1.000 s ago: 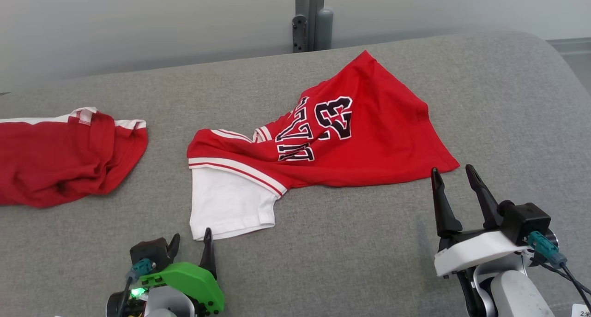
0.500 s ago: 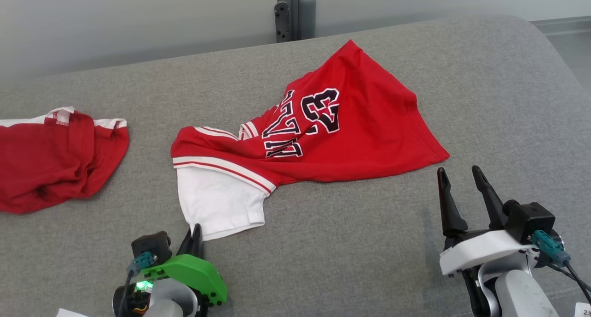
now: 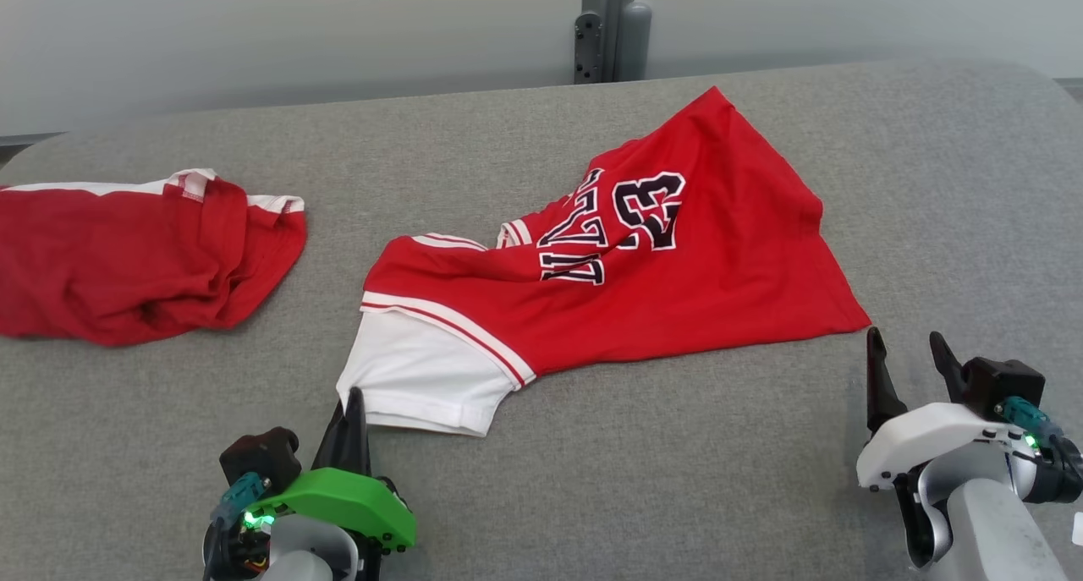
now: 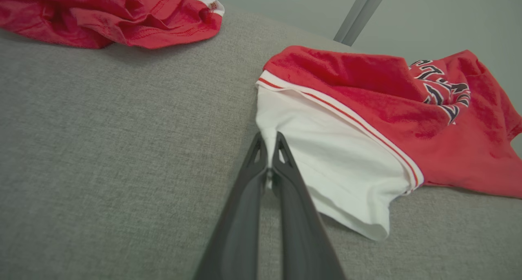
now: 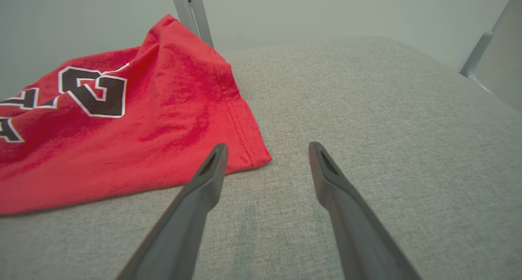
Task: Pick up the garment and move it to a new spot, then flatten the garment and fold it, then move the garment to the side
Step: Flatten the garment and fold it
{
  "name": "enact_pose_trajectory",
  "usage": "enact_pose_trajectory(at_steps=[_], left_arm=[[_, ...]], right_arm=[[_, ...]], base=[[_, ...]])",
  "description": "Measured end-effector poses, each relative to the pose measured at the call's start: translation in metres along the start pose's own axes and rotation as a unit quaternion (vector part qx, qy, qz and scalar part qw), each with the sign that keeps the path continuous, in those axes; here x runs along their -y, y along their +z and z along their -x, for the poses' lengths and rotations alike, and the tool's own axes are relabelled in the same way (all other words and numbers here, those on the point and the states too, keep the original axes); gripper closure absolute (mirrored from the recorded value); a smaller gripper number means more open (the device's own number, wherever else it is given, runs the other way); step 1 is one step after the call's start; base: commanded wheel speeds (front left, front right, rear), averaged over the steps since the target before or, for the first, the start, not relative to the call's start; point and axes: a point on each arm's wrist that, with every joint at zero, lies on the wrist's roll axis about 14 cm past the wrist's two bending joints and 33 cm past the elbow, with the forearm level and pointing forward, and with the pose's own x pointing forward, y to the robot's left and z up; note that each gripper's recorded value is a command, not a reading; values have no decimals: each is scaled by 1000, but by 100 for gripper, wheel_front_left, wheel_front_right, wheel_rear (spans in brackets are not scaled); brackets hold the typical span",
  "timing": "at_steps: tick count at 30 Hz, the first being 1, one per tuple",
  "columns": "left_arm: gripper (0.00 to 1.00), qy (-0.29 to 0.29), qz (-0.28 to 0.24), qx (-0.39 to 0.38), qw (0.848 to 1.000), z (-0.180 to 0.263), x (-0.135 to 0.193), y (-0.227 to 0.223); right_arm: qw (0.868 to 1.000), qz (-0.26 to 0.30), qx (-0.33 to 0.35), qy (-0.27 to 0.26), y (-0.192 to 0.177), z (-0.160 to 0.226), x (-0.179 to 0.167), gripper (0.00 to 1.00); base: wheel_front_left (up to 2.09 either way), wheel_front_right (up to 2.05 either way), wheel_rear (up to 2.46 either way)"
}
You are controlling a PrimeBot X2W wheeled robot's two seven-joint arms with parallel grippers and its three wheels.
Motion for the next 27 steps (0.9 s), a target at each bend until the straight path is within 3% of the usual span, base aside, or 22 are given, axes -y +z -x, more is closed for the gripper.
enact_pose_trajectory(at_steps=[16,19,24,25,27], left_arm=[[100,27,12,13,999,16,-16,6],[100,27,13,14,999,16,-16,7],[100,27,13,14,999,15,-15,7],[100,26,14,14,999,14,-15,7],[100,24,16,17,999,13,-14,9]], right_arm=[[991,11,-130,17,-50,-38,-25,0],[989,9,-145,21,-55,-40,-28,49],[988,0,-152,28,-57,-45,-35,75],[988,-1,-151,29,-56,-45,-36,95],[989,-5,-144,31,-54,-47,-38,100]], base=[[0,0,0],[0,0,0],[0,0,0],[0,0,0],[0,0,0]])
